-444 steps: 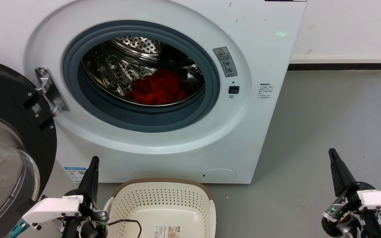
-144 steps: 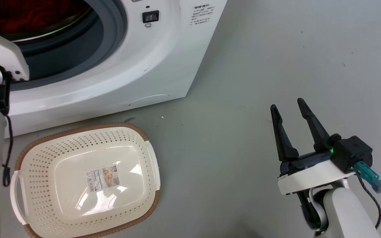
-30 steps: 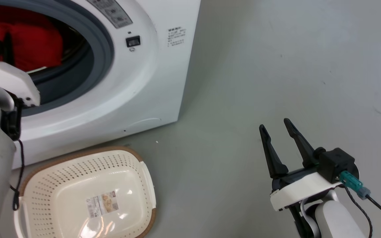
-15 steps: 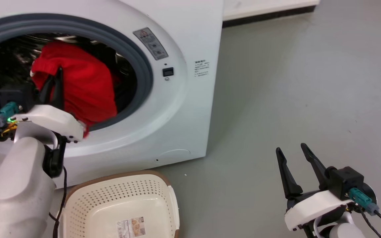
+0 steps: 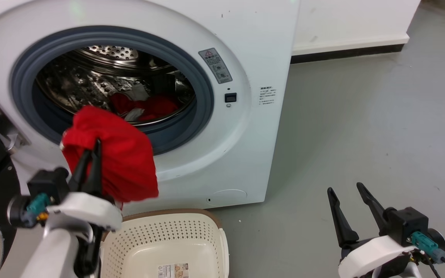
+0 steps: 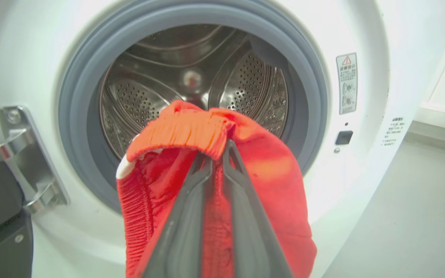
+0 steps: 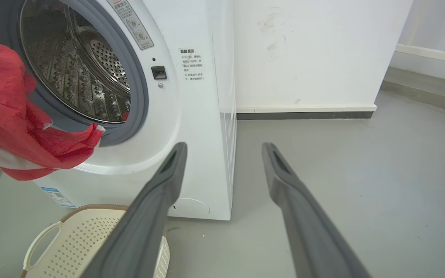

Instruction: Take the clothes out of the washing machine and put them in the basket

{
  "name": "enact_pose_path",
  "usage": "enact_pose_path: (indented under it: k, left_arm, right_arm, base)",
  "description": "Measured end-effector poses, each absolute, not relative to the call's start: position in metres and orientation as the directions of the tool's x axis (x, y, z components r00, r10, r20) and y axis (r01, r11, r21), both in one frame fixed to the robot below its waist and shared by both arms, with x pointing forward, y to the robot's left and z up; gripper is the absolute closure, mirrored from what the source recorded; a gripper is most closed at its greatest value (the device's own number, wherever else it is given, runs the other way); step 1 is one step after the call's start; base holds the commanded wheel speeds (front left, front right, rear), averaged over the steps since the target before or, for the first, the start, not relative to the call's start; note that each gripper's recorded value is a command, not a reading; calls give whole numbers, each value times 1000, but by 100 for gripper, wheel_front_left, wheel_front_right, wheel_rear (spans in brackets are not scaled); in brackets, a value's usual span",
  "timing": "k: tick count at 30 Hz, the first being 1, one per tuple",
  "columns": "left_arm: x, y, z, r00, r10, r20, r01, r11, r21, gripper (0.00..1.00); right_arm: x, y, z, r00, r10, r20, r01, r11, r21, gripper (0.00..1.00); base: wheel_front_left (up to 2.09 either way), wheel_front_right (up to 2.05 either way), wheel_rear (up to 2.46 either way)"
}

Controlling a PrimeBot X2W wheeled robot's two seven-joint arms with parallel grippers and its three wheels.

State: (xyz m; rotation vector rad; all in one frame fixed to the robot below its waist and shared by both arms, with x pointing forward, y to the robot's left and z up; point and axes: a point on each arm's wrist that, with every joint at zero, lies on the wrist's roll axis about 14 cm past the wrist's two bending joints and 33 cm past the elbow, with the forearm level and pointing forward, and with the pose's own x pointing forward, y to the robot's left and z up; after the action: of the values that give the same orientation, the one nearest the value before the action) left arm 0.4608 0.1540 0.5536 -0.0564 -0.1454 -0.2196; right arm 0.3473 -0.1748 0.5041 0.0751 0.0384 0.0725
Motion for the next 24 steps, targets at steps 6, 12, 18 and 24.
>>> enact_pose_path:
  k: [6,12,18,24]
  left_arm:
    - [429,151,515,978,-201,50,206,973,-108,100]
    - [415,148,455,974,-191,-120,171,972,-160,100]
    - [406,142,390,939,-180,-292,122,971,-207,100]
    - [419,149,338,897,-162,-410,76,973,-218,100]
  right_arm:
    - [351,-166,502,994,101,-51,-97,992,76,0]
    - [364,-160,492,989,121,-82,-115,990,78,0]
    - [388,-155,479,985,140,-105,-132,988,80,0]
    - [418,-148,462,979,164,-123,-155,985,82,0]
  base:
    - [0,0,0]
    - [0,0,0]
    - [0,0,0]
    - [0,0,0]
